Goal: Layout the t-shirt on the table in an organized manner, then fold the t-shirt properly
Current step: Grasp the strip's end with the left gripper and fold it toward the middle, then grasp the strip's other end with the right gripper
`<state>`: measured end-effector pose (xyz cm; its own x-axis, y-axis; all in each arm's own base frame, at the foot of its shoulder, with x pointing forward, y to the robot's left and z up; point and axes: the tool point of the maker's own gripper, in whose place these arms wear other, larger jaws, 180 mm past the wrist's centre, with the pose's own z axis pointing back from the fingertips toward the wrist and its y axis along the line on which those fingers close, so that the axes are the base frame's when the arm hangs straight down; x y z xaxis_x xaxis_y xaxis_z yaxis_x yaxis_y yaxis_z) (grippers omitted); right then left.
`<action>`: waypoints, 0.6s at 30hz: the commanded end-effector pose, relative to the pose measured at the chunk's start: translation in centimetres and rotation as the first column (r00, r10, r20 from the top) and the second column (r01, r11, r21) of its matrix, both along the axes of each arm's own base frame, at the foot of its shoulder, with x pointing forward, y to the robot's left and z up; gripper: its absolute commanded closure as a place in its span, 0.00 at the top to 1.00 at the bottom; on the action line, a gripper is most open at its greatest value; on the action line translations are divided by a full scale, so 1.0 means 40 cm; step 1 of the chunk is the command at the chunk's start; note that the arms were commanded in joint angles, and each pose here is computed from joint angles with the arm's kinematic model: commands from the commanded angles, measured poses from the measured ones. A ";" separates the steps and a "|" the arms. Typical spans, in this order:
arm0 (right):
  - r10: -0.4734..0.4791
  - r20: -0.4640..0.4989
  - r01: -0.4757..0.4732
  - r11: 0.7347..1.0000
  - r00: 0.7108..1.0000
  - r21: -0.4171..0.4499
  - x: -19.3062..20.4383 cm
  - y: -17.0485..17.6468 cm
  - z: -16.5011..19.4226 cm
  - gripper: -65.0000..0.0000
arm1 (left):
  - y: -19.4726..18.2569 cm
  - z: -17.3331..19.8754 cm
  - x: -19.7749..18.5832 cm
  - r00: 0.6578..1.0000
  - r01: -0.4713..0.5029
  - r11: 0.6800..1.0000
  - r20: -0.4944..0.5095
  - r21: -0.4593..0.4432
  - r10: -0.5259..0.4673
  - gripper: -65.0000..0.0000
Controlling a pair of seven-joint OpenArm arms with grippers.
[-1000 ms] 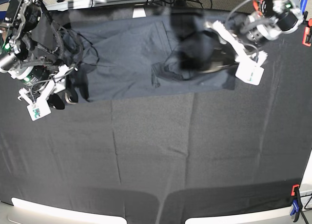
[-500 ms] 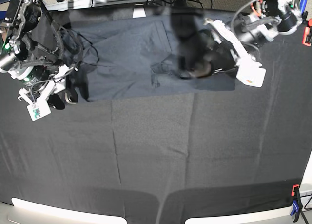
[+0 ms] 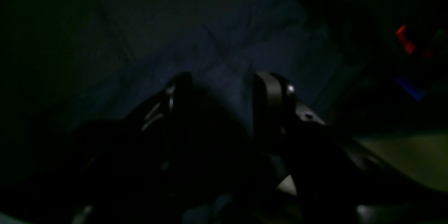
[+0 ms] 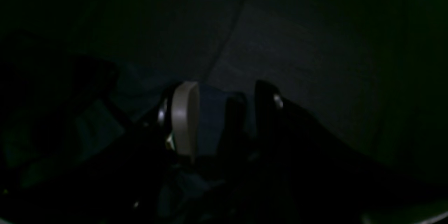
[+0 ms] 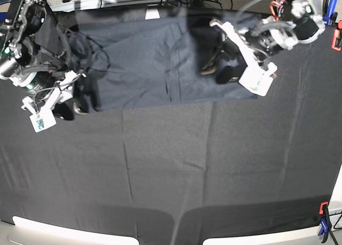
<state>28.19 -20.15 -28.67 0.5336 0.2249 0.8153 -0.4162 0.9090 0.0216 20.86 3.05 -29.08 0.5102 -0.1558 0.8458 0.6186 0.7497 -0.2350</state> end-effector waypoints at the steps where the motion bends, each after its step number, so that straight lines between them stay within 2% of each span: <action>1: 0.013 0.048 -0.013 1.000 0.999 0.005 0.014 0.002 0.035 0.39 | -0.004 0.025 0.006 0.999 0.002 1.000 0.039 -0.017 -0.001 0.40; 5: 0.006 0.000 -0.006 0.999 1.000 -0.035 0.004 -0.011 0.013 0.39 | 0.010 0.013 0.011 0.999 -0.016 1.000 0.041 0.026 0.015 0.40; 8: -0.012 -0.138 -0.004 0.994 0.990 -0.112 -0.036 -0.045 -0.035 0.39 | 0.033 0.015 0.032 0.994 -0.051 0.996 0.098 0.078 0.043 0.40; 12: -0.087 -0.154 0.062 0.985 0.984 -0.162 -0.046 -0.129 -0.032 0.40 | 0.067 0.034 0.061 0.982 -0.117 0.990 0.161 0.083 0.103 0.40; 14: -0.131 -0.151 0.110 0.984 0.980 -0.139 -0.048 -0.181 -0.021 0.49 | 0.087 0.035 0.068 0.977 -0.135 0.985 0.180 0.111 0.113 0.40; 16: -0.174 -0.155 0.166 0.984 0.972 -0.064 -0.051 -0.224 -0.017 0.57 | 0.110 0.031 0.075 0.974 -0.157 0.978 0.187 0.140 0.129 0.40; 18: -0.212 -0.182 0.220 0.975 0.960 0.024 -0.057 -0.259 -0.030 0.59 | 0.123 0.030 0.077 0.973 -0.163 0.974 0.191 0.158 0.132 0.40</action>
<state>25.23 -30.29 -31.14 0.7317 0.0399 0.6804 -0.1842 0.9727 0.1410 23.64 8.25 -29.07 0.4215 -0.2593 0.8690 0.5147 0.8573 0.0061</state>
